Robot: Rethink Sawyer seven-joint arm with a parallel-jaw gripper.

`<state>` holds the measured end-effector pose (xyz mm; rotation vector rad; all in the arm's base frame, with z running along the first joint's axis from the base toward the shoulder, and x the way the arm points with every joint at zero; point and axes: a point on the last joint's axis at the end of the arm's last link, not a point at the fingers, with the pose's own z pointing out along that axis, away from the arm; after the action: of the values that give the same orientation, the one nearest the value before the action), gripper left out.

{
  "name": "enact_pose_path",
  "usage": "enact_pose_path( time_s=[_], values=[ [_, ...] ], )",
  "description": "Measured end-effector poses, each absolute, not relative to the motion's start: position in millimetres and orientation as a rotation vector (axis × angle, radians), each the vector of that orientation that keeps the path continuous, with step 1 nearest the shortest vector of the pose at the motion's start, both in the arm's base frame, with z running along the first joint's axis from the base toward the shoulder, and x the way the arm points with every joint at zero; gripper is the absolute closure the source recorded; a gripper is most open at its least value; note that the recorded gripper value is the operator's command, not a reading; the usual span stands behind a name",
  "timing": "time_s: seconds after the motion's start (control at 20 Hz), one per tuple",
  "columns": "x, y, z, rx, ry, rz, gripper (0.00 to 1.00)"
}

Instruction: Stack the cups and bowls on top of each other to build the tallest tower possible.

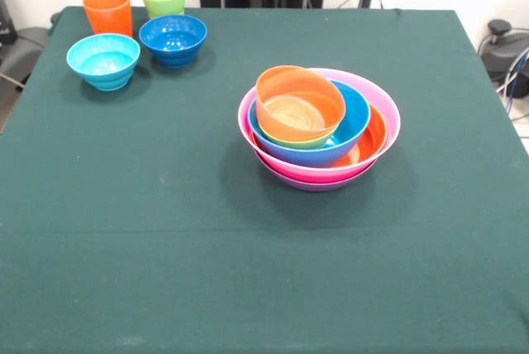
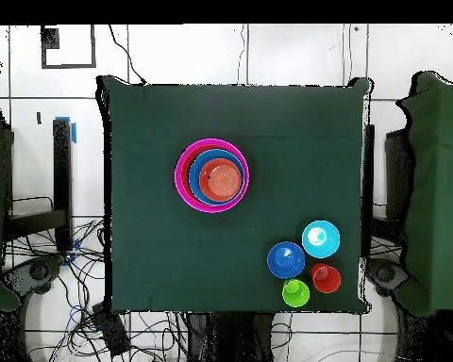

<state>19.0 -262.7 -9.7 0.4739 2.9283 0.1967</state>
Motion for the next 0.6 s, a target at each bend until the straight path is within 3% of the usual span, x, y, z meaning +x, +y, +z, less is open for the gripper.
enact_pose_path(
  time_s=[0.6],
  values=[
    [28.2, -241.6, -55.5, 0.575, 2.942, 0.282, 0.00]
  ],
)
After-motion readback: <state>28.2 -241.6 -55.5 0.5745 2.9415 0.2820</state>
